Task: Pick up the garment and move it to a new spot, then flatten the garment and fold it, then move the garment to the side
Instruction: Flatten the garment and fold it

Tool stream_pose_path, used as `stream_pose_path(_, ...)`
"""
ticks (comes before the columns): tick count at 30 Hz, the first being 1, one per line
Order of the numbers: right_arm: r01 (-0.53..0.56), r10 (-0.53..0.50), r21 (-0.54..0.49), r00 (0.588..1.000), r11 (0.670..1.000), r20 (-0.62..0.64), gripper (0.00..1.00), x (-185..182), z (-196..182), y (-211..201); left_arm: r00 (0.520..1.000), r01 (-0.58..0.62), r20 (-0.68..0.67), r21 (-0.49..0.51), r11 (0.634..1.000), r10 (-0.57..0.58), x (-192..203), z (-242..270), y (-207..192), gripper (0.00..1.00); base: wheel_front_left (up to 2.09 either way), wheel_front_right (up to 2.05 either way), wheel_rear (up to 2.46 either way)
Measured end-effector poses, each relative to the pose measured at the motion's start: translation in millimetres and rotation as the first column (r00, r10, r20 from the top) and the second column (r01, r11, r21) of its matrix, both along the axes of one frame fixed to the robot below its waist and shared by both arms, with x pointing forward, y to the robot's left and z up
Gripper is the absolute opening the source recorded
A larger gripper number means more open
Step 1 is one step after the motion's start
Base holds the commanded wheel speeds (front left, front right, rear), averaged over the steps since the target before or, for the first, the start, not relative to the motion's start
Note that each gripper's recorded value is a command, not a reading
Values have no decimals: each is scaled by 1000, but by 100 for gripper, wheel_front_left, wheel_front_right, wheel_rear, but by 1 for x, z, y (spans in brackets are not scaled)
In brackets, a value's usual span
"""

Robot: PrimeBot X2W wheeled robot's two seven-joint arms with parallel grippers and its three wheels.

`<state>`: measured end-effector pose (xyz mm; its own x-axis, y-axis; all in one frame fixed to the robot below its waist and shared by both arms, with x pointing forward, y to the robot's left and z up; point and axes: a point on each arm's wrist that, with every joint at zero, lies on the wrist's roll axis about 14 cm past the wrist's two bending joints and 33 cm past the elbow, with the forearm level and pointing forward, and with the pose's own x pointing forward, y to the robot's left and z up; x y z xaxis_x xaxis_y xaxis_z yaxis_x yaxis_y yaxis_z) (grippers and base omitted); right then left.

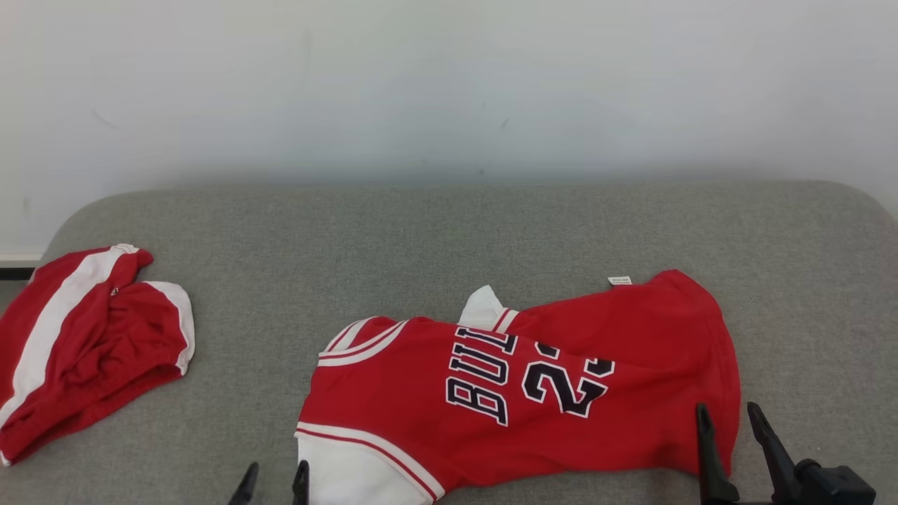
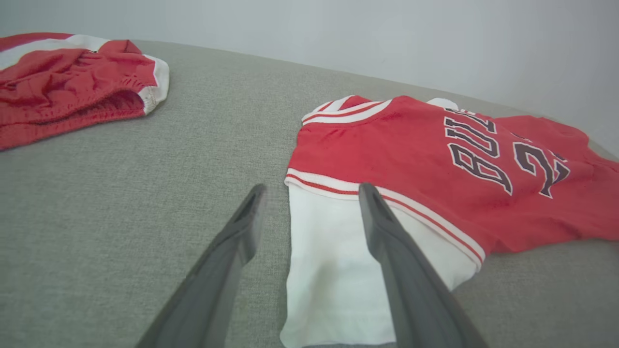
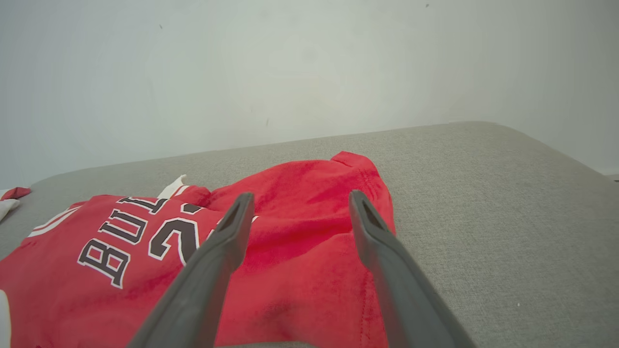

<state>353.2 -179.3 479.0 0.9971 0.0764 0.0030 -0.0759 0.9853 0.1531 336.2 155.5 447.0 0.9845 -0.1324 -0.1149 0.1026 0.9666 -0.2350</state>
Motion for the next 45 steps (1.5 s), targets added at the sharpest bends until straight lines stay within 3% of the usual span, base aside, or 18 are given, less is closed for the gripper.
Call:
stream_pose_path(8, 27, -27, -2, 1000, 1000, 15, 100, -5, 5, -9, 976, -33, 218, 37, 999, 24, 24, 66, 3, 100, 0, 0, 0)
stream_pose_path(14, 68, -68, -1, 998, 998, 12, 100, -11, 3, -22, 960, -61, 278, 85, 995, 36, 30, 83, 10, 100, 0, 0, 0)
stream_pose_path(23, 108, -109, -2, 994, 994, -8, 100, -18, -3, -35, 954, -134, 287, 132, 982, 92, 33, 84, 37, 100, 0, 0, 0)
stream_pose_path(32, 117, -117, -4, 993, 993, -25, 100, -16, -8, -38, 968, -117, 240, 176, 977, 73, 24, 67, 40, 100, 0, 0, 0)
stream_pose_path(45, 74, -81, -59, 990, 995, -113, 100, 10, -13, -45, 969, -131, 234, 192, 973, 85, 16, 64, 46, 100, 0, 0, 0)
